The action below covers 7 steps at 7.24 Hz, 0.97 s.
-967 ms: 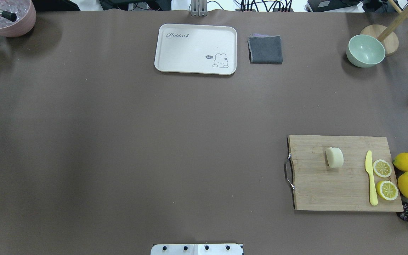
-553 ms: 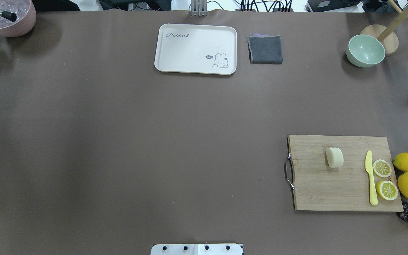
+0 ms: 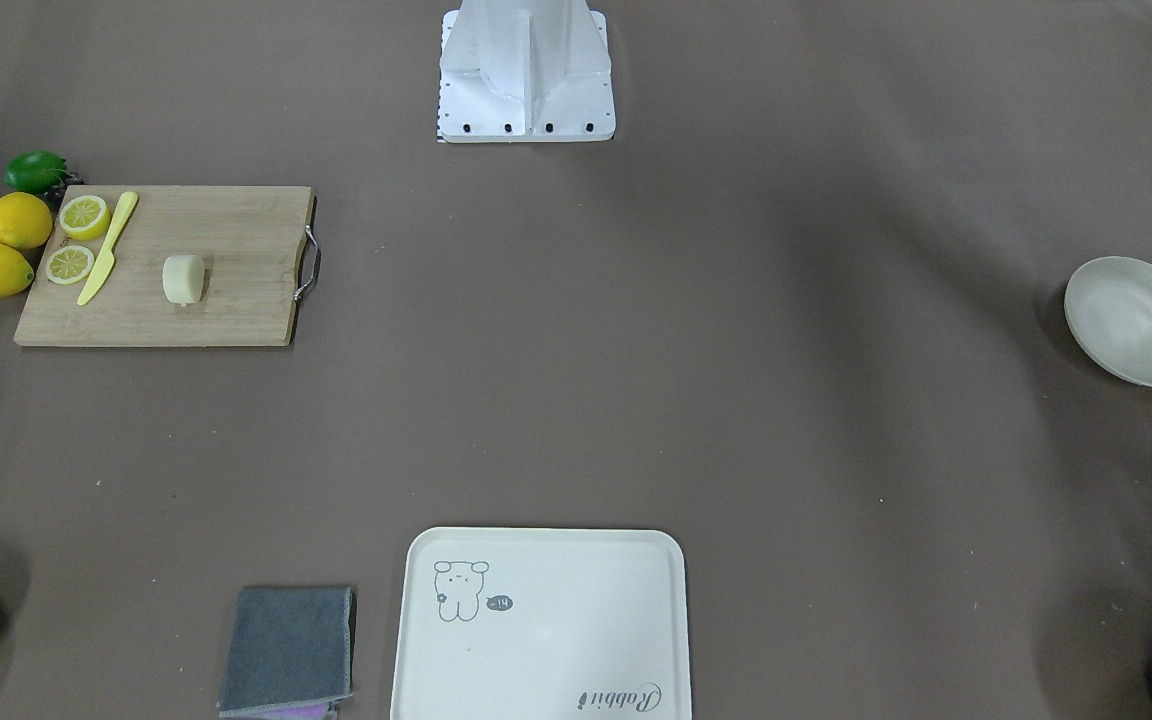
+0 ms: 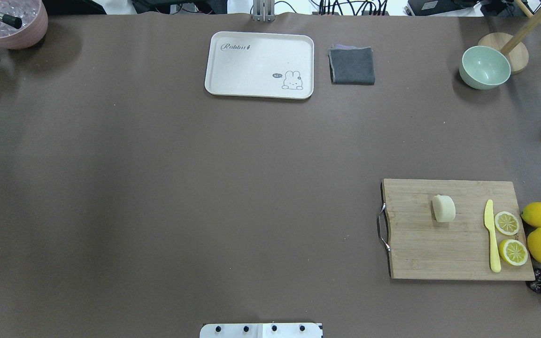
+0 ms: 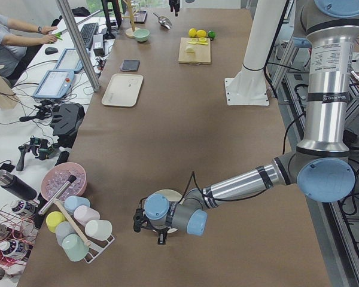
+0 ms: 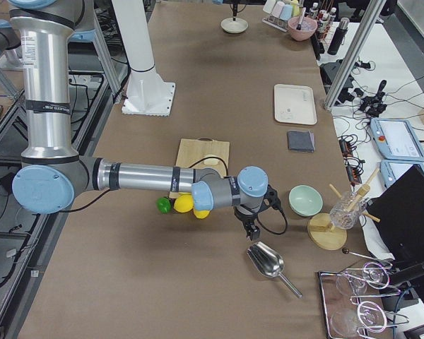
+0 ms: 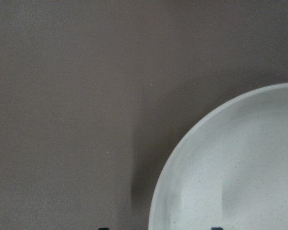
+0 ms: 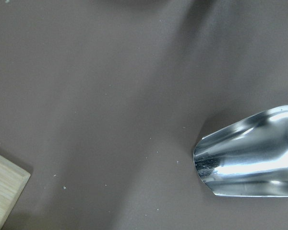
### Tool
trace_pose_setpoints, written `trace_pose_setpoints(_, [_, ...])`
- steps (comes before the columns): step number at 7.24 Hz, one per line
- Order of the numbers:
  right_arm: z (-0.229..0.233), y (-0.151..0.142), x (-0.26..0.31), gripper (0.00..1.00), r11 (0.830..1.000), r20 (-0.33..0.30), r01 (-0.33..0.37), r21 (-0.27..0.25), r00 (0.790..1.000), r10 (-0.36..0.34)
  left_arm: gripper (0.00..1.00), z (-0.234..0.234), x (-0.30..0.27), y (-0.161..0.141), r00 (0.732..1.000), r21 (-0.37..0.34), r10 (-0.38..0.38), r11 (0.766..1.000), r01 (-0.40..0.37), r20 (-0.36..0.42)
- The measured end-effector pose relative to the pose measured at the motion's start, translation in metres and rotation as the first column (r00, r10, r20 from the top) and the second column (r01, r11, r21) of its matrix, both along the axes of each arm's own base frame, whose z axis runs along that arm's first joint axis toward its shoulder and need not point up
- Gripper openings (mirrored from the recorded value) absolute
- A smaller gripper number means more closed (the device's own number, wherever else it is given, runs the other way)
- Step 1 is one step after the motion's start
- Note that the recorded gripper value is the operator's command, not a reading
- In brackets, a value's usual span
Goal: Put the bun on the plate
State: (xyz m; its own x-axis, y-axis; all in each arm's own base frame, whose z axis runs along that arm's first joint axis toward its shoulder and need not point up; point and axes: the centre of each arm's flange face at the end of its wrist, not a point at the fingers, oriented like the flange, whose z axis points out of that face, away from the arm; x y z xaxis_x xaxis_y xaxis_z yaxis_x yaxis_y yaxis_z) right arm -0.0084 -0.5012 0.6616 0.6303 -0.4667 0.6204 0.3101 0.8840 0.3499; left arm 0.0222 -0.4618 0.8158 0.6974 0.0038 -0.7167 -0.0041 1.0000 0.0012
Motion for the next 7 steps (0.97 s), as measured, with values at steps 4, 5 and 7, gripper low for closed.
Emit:
trace_pose_setpoints(4, [-0.002,-0.001,-0.002,1.0,1.0,0.0,0.003,0.004,1.0,-0.003,0.0,0.0,0.001,0.0,1.0,-0.017,-0.017,1.0,0.017,0.002])
trace_pose_setpoints(5, [-0.004,-0.002,-0.002,1.0,1.0,0.0,0.004,0.009,1.0,-0.004,0.0,-0.003,0.001,-0.001,1.0,-0.016,-0.024,1.0,0.024,0.005])
trace_pose_setpoints(7, [-0.036,-0.03,-0.011,1.0,0.999,0.012,-0.026,0.03,1.0,0.025,0.0,-0.033,0.006,-0.011,0.997,-0.016,-0.057,0.998,0.056,-0.05])
